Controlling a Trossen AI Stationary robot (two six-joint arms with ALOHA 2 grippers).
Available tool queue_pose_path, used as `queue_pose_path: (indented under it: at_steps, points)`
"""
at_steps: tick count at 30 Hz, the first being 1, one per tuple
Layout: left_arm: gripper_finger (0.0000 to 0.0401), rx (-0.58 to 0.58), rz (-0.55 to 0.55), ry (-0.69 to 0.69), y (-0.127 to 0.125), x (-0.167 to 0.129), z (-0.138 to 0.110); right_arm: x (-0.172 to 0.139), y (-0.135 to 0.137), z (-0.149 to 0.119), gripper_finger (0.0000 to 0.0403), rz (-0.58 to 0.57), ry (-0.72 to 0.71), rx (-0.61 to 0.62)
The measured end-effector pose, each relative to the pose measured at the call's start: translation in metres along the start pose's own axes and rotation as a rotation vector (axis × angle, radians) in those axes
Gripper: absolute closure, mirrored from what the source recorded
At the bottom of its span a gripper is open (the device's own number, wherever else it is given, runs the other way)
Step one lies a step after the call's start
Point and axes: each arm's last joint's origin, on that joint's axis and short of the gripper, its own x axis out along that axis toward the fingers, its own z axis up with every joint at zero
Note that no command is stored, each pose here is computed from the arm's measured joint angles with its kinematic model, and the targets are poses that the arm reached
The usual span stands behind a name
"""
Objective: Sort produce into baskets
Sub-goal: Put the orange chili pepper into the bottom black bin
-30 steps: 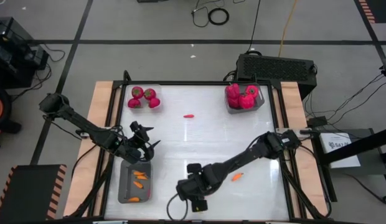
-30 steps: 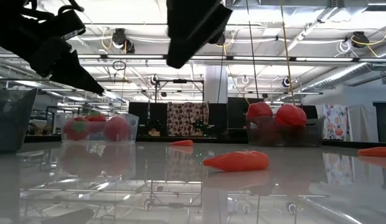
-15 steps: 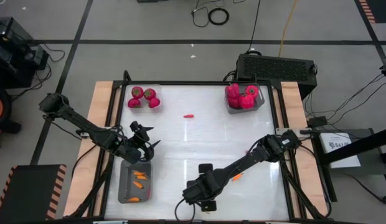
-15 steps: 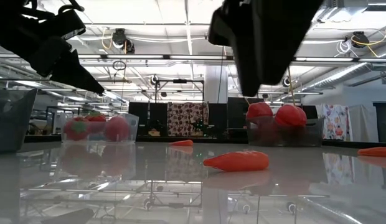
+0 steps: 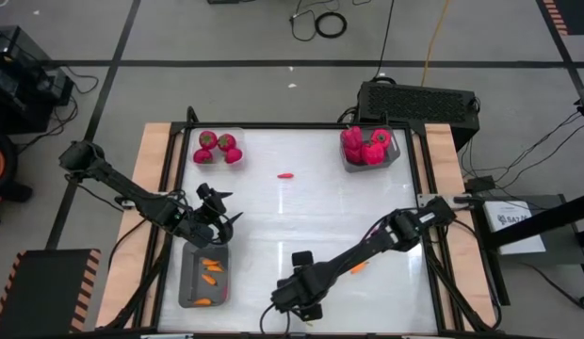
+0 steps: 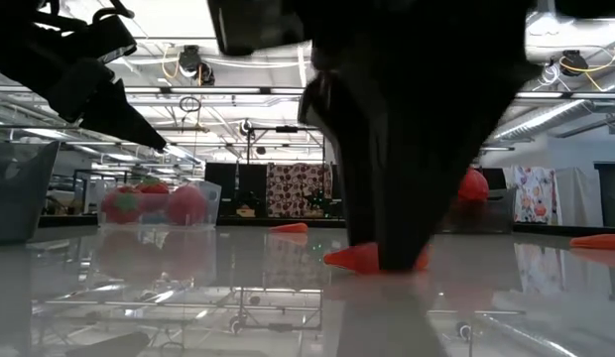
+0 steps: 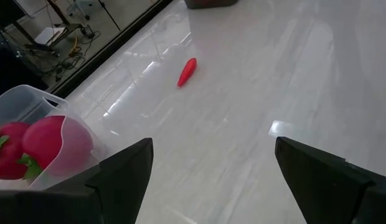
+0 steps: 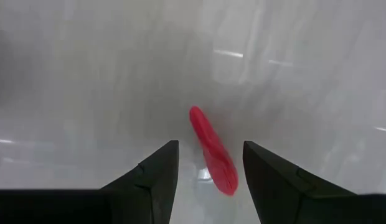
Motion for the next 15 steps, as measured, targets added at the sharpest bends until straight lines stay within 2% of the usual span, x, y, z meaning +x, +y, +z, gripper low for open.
queue_pose_path:
  at_steps: [7,10,15]
  points:
    - [0.0058,0.0,0.0,0.0,0.0,0.0,0.0,0.019,-0.001,-0.001,0.0244,-0.012,0.058,0.002]
    - [0.0058,-0.001,0.0,0.0,0.0,0.0,0.0,0.02,-0.001,0.0,0.0278,-0.019,0.051,0.003]
    - [0.0058,0.0,0.0,0.0,0.0,0.0,0.0,0.017,-0.007,0.007,0.0362,-0.025,-0.02,0.005]
